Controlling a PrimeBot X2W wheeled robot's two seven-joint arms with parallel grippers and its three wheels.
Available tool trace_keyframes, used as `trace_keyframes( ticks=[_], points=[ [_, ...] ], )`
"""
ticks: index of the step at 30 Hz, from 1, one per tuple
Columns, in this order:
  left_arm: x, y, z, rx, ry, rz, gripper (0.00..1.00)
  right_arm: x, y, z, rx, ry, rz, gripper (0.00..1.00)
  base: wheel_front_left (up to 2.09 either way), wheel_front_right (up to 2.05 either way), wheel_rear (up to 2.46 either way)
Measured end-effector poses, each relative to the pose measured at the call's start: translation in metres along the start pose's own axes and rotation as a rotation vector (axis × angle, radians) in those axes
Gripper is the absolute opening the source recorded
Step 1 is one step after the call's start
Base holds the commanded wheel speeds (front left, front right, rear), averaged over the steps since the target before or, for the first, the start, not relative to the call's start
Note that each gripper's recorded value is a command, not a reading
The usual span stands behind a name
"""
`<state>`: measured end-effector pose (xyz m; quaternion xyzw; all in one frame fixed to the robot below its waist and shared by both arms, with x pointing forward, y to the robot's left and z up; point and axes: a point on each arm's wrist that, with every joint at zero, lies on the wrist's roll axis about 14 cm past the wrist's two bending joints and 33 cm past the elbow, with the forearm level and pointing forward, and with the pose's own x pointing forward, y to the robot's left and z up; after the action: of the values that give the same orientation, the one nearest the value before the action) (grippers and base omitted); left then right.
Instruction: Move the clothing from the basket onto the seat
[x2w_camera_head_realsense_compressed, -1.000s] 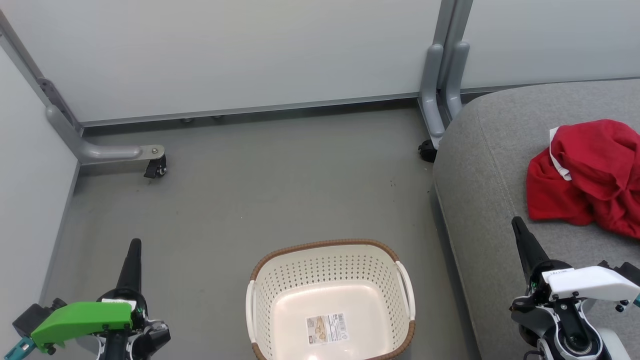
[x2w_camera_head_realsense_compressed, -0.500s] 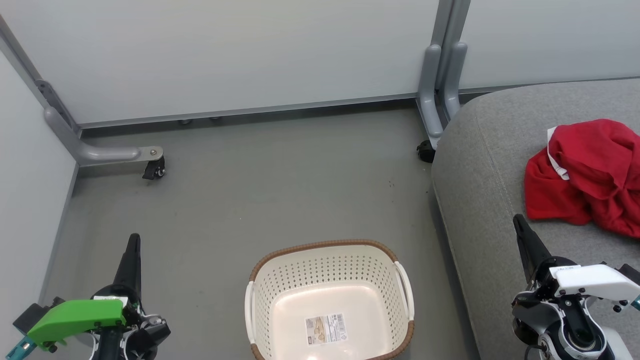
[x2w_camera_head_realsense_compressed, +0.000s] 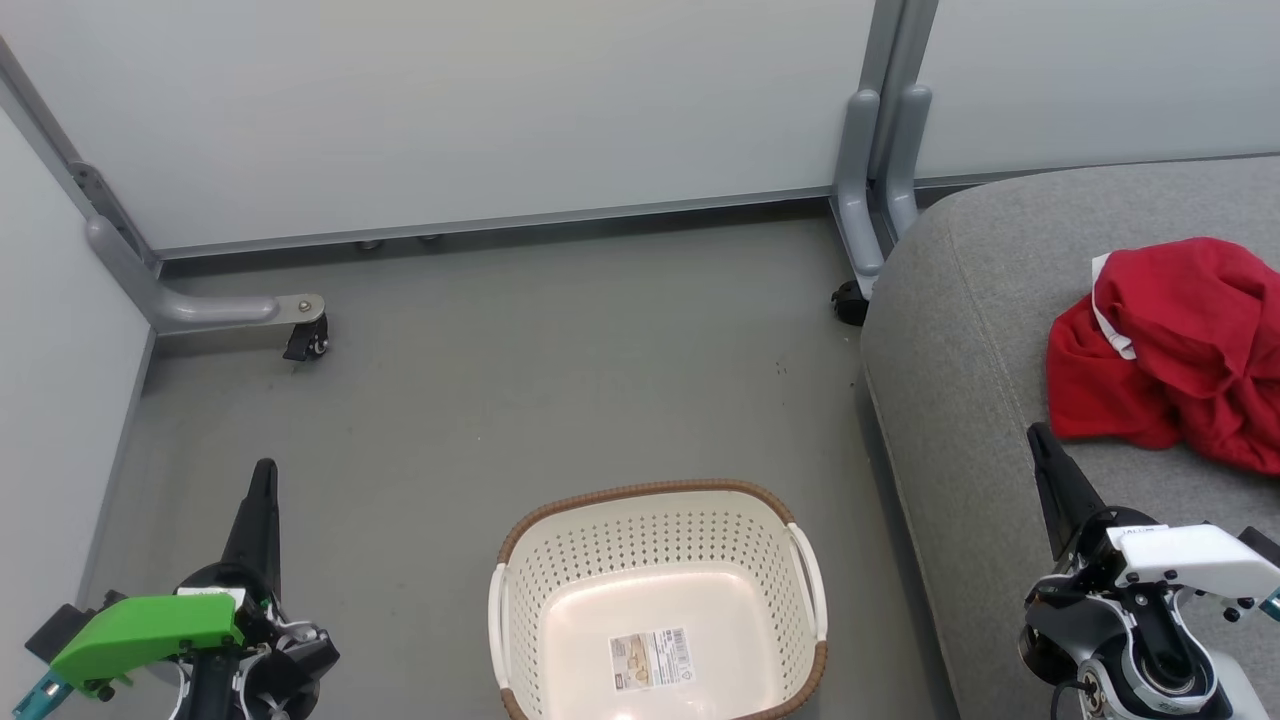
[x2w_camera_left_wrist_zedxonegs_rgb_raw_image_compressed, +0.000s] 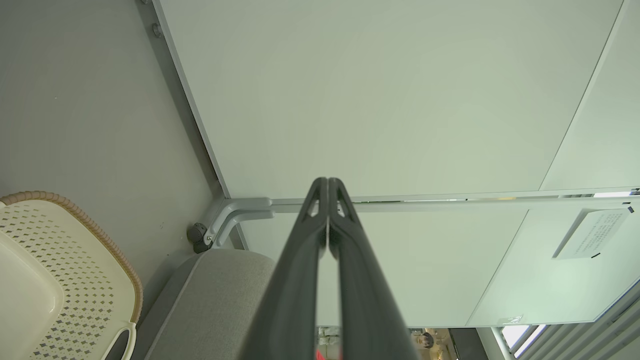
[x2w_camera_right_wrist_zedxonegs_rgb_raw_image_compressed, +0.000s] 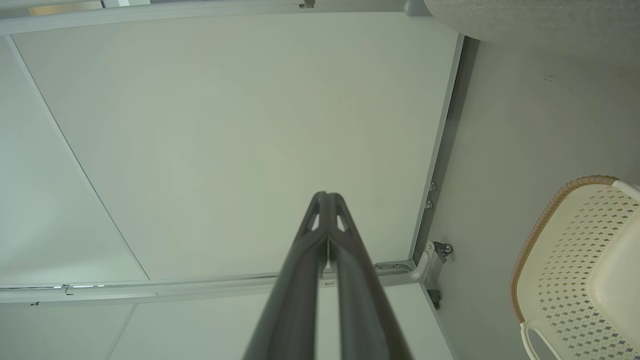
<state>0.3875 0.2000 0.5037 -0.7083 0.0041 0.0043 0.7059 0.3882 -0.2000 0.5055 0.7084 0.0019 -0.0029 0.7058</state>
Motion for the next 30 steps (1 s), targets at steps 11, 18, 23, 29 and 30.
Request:
trace_keyframes(
  ticks=[11,18,23,29,30],
  points=[
    [0.0000,0.0000,0.0000,0.000,0.000,0.000,0.00,0.0000,0.0000,0.0003,0.002,0.000,0.000,0.00,0.00,0.00,0.00],
    [0.0000,-0.0001,0.0000,0.000,0.000,0.000,0.00,-0.0001,-0.0001,0.0003,0.001,-0.001,0.000,0.00,0.00,0.00,0.00],
    [0.0000,0.0000,-0.0001,0.000,0.000,0.000,0.00,-0.0001,-0.0001,0.0001,0.001,0.000,0.000,0.00,0.00,0.00,0.00],
    [0.0000,0.0000,-0.0001,0.000,0.000,0.000,0.00,0.0000,-0.0002,0.0002,0.000,-0.001,0.000,0.00,0.00,0.00,0.00],
    [0.0000,0.0000,-0.0001,0.000,0.000,0.000,0.00,-0.0001,-0.0001,0.0001,0.000,0.001,0.000,0.00,0.00,0.00,0.00]
  ],
)
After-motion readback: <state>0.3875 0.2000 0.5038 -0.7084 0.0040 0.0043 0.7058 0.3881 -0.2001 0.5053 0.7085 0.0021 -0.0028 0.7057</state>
